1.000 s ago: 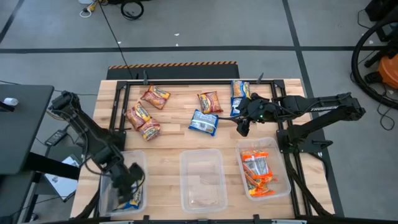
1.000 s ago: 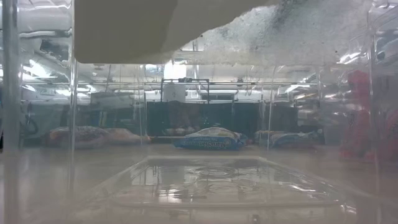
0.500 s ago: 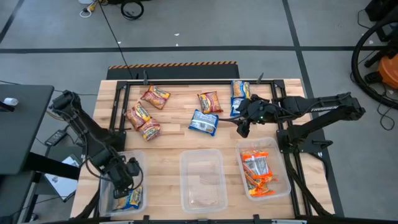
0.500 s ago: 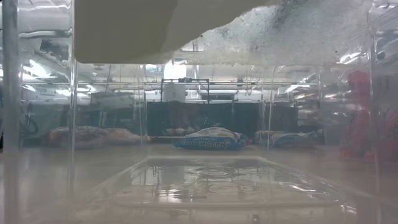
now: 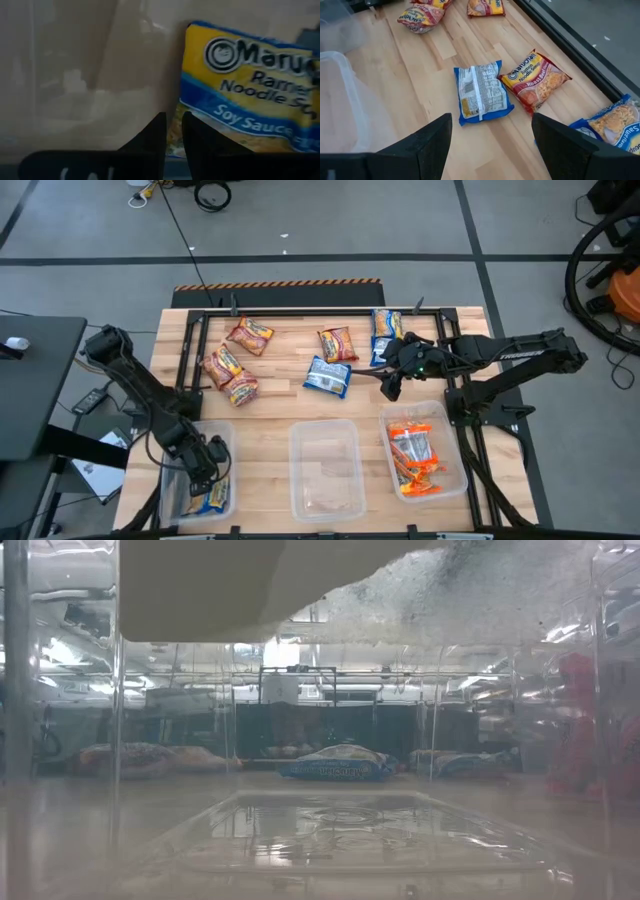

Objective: Sort Maruchan noodles
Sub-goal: Put the middle left blue noodle pack into the left transparent bin

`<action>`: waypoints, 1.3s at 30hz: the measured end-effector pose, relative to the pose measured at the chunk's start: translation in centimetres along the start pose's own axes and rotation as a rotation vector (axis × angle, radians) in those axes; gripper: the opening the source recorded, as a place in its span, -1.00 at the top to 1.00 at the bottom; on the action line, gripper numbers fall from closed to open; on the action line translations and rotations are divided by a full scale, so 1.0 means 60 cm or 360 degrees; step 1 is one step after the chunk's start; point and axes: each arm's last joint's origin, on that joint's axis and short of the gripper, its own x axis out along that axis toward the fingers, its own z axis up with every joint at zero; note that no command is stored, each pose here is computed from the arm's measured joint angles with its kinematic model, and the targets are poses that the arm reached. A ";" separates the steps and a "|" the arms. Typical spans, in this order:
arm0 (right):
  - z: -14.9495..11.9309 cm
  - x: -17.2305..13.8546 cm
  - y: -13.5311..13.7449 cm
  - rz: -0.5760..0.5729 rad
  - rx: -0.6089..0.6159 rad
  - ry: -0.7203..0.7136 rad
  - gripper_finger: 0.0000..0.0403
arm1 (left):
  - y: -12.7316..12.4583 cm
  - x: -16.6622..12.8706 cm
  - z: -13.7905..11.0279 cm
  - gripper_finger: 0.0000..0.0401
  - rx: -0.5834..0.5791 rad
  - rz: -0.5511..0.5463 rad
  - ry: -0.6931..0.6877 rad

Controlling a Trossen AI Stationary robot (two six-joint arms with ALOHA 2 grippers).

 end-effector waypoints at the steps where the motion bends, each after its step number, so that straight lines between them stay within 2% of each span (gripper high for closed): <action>1: 0.000 0.000 0.000 0.0000 0.0011 0.0001 -0.39 | 0.003 0.003 0.000 0.67 0.0010 0.0001 -0.0002; 5: -0.001 0.000 0.000 0.0016 0.0024 0.0018 -0.39 | 0.000 0.012 0.004 0.67 0.0107 -0.0135 -0.0073; 9: -0.002 0.000 0.001 0.0039 0.0066 0.0032 -0.39 | 0.005 0.023 0.002 0.67 0.0126 -0.0142 -0.0087; 12: -0.002 0.000 0.002 0.0065 0.0071 0.0045 -0.39 | 0.001 0.034 -0.001 0.68 0.0222 -0.0190 -0.0096; 16: -0.003 0.000 0.002 0.0081 0.0103 0.0055 -0.39 | -0.029 0.041 -0.007 0.73 0.0440 -0.0459 -0.0023; 18: -0.003 0.000 0.002 0.0081 0.0104 0.0055 -0.39 | -0.034 0.042 -0.011 0.76 0.0482 -0.0530 0.0072; 21: -0.002 0.000 0.002 0.0081 0.0104 0.0054 -0.39 | -0.032 0.043 -0.013 0.80 0.0437 -0.0526 0.0161; 26: -0.002 0.000 0.002 0.0071 0.0073 0.0045 -0.39 | -0.031 0.042 -0.011 0.80 0.0381 -0.0530 0.0180; 29: -0.002 0.000 0.002 0.0060 0.0029 0.0038 -0.39 | -0.031 0.040 -0.007 0.78 0.0286 -0.0552 0.0245; 33: 0.001 0.001 0.003 0.0056 -0.0031 0.0006 -0.39 | -0.048 0.018 0.005 0.78 0.0258 -0.0693 0.0381; 39: 0.009 0.044 0.021 0.0096 -0.0228 0.0030 -0.39 | -0.083 -0.043 0.025 0.82 0.0237 -0.0946 0.0372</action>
